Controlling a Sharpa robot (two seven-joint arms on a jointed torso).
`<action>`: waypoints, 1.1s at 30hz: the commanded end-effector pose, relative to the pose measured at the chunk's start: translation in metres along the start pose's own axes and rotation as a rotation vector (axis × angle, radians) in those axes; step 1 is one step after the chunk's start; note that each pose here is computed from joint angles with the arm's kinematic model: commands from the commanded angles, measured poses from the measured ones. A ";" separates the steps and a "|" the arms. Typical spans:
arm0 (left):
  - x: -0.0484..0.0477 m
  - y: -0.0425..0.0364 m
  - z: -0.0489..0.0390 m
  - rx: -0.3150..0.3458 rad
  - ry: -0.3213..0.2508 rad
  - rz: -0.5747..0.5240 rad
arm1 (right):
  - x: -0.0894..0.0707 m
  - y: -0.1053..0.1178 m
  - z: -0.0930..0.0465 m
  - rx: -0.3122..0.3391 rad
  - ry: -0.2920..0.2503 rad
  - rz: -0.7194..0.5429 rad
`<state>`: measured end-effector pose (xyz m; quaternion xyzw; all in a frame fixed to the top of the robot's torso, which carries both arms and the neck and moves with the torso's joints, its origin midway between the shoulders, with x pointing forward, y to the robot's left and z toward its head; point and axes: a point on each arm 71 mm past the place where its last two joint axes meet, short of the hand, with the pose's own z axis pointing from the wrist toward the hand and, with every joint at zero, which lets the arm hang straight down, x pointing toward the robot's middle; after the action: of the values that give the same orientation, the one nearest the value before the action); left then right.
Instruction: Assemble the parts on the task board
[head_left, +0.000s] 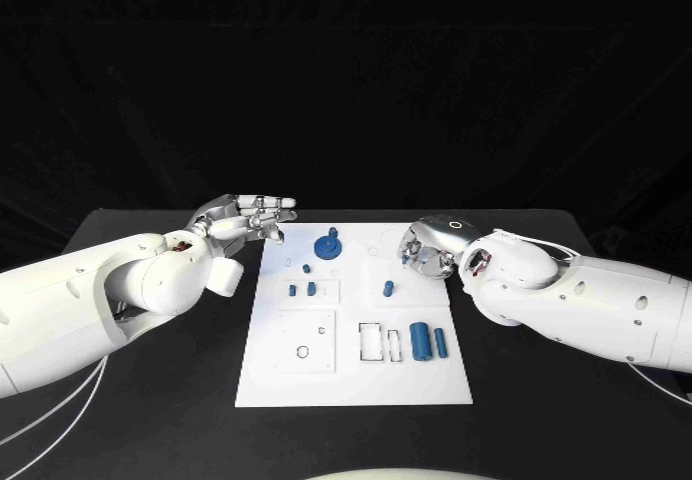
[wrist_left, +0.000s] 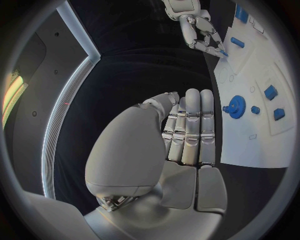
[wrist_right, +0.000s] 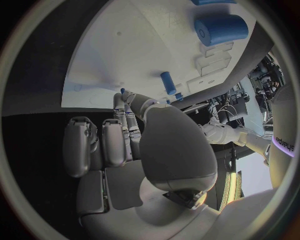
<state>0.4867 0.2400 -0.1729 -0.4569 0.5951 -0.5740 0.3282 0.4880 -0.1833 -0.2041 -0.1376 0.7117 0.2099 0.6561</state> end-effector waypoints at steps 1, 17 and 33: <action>0.0027 -0.0008 0.0005 -0.001 0.025 -0.008 | -0.007 0.001 -0.003 -0.013 -0.035 0.015; 0.0047 0.0001 0.0023 -0.004 0.034 -0.010 | -0.022 0.072 -0.019 -0.189 -0.040 0.120; 0.0133 0.0010 0.0058 -0.007 0.054 -0.014 | 0.021 0.136 -0.011 -0.325 0.067 0.205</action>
<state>0.4878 0.2293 -0.1744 -0.4520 0.6015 -0.5786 0.3149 0.4129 -0.0696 -0.2048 -0.1663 0.6953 0.3787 0.5878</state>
